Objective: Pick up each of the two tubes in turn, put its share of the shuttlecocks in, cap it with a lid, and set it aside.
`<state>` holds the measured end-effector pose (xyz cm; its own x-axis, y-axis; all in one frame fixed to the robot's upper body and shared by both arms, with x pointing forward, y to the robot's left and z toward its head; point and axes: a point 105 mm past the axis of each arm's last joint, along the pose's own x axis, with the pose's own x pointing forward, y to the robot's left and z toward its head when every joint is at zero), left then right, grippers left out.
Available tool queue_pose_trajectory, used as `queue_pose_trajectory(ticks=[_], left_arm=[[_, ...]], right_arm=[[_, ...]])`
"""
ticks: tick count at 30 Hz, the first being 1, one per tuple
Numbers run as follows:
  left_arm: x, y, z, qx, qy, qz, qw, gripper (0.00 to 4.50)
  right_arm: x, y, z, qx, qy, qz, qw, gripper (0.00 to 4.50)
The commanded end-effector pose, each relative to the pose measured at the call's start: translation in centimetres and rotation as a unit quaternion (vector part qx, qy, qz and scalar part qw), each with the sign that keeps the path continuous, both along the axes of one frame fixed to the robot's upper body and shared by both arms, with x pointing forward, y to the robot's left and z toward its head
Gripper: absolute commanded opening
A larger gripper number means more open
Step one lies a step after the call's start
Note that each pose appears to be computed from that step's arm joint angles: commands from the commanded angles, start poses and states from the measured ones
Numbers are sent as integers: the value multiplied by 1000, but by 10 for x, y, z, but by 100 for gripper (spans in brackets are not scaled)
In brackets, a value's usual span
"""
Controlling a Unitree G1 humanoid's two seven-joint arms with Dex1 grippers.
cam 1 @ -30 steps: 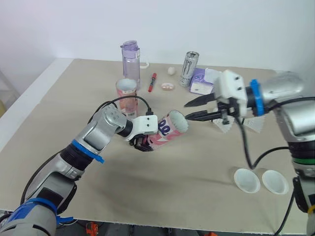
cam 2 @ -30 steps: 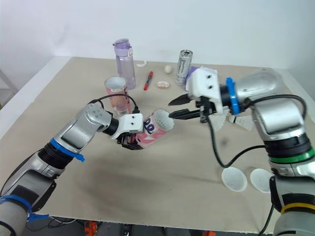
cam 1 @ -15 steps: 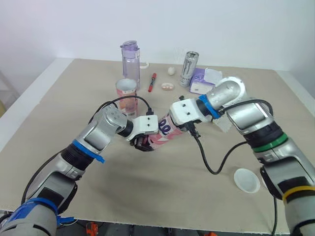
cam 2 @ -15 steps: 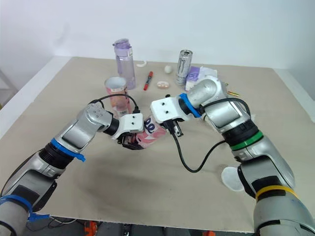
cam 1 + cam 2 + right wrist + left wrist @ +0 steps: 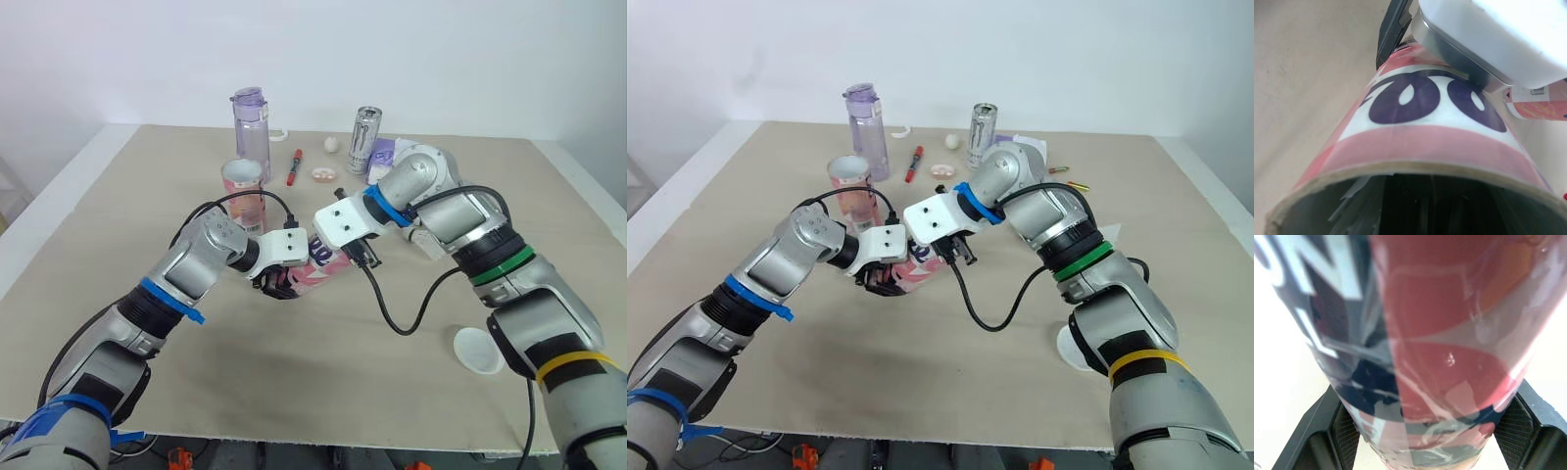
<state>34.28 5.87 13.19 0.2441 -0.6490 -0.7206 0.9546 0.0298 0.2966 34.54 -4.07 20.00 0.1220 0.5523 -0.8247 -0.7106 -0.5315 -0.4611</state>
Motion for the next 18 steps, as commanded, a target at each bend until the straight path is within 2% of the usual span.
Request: queue_pose_trajectory(ticks=[1, 5, 8, 12, 16, 18], left_arm=[[-6, -16, 7, -17, -12, -29, 999, 331], [-6, -10, 4, -16, -9, -23, 1000, 331], [-5, -7, 3, -17, -7, -18, 1000, 331], [-5, -3, 0, -20, -3, -10, 1000, 331], [-8, -3, -3, -46, 9, -4, 999, 331], [-13, -7, -4, -87, 2, -17, 996, 331]], right_arm=[[-2, 6, -12, -3, 26, 3, 1000, 13], [-6, -1, 30, 83, 52, -18, 995, 13], [-10, -16, 53, 124, 59, -30, 990, 13], [-14, -49, 73, 175, 65, -68, 980, 13], [-18, -84, 91, 255, 84, -119, 956, 13], [-20, -113, 89, 294, 89, -169, 936, 13]])
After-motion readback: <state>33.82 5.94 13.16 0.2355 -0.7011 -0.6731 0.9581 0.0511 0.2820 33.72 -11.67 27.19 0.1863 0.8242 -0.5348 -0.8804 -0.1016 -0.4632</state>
